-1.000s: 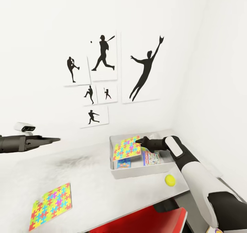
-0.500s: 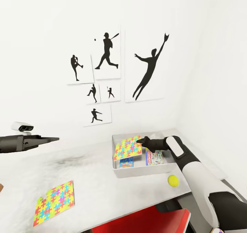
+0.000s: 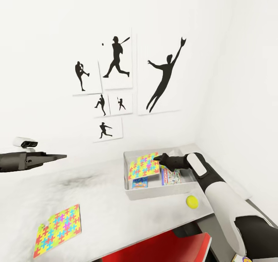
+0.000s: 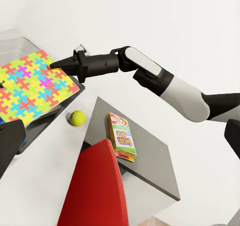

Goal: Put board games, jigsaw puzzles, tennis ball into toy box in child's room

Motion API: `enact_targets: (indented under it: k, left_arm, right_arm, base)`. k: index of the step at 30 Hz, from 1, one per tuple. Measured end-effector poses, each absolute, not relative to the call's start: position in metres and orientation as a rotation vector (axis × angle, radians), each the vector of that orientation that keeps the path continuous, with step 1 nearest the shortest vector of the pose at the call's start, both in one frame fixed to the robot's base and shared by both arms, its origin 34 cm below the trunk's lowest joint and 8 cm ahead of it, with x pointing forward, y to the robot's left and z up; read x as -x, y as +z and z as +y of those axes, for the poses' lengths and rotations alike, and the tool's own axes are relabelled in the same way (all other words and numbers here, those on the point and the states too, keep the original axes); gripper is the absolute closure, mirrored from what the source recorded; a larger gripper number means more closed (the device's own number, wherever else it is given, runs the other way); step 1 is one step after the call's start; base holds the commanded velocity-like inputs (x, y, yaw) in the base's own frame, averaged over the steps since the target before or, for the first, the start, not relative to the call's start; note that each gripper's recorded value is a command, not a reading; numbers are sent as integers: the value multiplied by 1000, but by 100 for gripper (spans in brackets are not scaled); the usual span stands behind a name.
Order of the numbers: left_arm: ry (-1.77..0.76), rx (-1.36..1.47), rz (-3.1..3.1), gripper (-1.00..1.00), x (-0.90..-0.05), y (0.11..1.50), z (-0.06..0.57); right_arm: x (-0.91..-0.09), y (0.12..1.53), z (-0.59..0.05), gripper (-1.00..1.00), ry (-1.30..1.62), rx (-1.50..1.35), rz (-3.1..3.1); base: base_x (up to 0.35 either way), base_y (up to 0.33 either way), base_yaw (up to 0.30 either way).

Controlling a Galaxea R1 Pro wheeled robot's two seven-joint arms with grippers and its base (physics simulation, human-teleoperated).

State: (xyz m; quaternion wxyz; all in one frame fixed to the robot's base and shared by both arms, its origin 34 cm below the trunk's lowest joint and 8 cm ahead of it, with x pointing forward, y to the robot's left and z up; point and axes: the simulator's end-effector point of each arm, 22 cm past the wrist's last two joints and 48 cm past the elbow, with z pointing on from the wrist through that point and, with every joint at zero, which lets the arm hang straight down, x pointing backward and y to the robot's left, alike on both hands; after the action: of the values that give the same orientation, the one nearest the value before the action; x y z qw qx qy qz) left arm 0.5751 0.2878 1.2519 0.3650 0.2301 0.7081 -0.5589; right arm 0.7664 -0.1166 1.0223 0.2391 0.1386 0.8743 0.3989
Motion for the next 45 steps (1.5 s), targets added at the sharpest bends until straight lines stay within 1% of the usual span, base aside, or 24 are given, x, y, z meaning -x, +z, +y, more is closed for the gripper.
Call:
enact_targets:
  k: [21,29,45]
  left_arm:
    - [-1452,-575,1842,-100,-581,1239,288]
    - [-1458,-569,1851,-100,-584,1234,287]
    - [-1469,-556,1865,-100,-588,1225,288]
  right_arm:
    - [-771,1011,-120,100,1092,-399,2402]
    - [-780,1030,-115,100,1090,-343,2356]
    - [-787,1020,-118,100,1070,-360,2340]
  base:
    - [0,0,0]
    - [0,0,0]
    - [0,0,0]
